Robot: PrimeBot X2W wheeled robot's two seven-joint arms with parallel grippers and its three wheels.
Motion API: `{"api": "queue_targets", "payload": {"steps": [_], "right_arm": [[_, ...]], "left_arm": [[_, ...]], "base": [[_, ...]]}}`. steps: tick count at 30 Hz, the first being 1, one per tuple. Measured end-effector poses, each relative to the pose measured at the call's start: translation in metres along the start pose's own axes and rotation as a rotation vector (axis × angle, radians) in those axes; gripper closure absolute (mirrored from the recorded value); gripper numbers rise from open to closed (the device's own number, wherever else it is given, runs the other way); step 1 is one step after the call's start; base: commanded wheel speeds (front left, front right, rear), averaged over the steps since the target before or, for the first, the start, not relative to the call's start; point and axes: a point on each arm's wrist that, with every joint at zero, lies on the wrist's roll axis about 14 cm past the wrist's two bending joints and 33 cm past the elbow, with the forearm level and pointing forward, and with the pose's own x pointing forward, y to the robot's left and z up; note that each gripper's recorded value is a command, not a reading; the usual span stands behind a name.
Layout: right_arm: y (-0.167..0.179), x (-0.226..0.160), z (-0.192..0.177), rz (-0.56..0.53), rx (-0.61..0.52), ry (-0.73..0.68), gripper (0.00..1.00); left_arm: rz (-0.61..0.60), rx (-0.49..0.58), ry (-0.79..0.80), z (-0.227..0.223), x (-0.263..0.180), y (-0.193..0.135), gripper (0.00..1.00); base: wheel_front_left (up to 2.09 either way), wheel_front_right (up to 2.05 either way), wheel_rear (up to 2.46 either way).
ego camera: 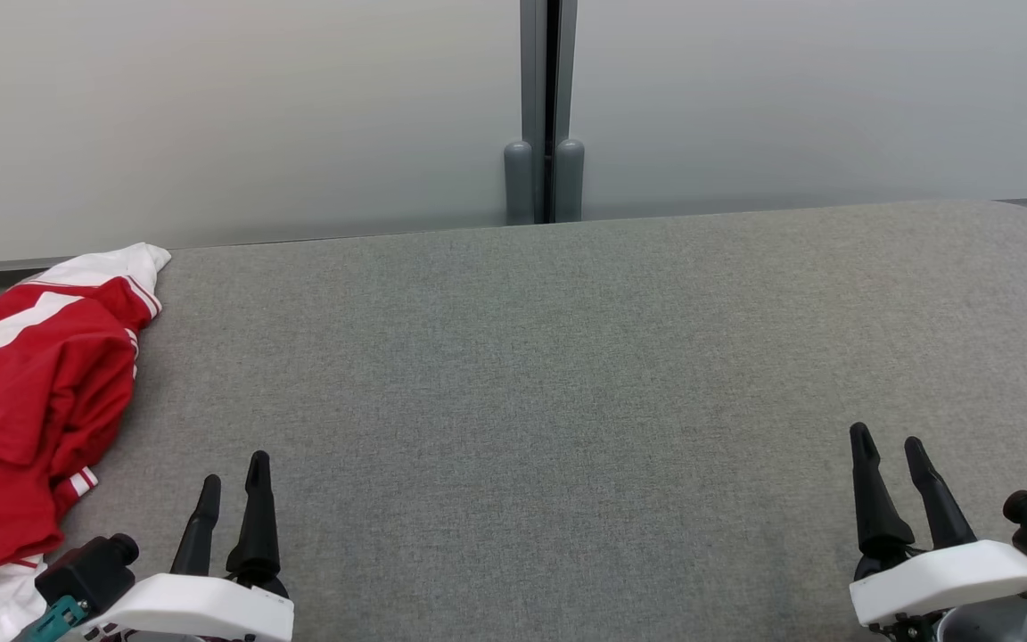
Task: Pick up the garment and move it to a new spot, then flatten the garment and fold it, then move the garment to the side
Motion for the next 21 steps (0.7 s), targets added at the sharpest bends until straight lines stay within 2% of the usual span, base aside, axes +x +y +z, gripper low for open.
{"api": "queue_targets", "payload": {"steps": [21], "right_arm": [[0.0044,-0.0044,-0.0034,0.031,-0.240,-0.008,0.00]], "left_arm": [[-0.028,0.246,-0.016,-0.0032,-0.0033,-0.0048,0.00]], "base": [[0.00,0.00,0.00]]}}
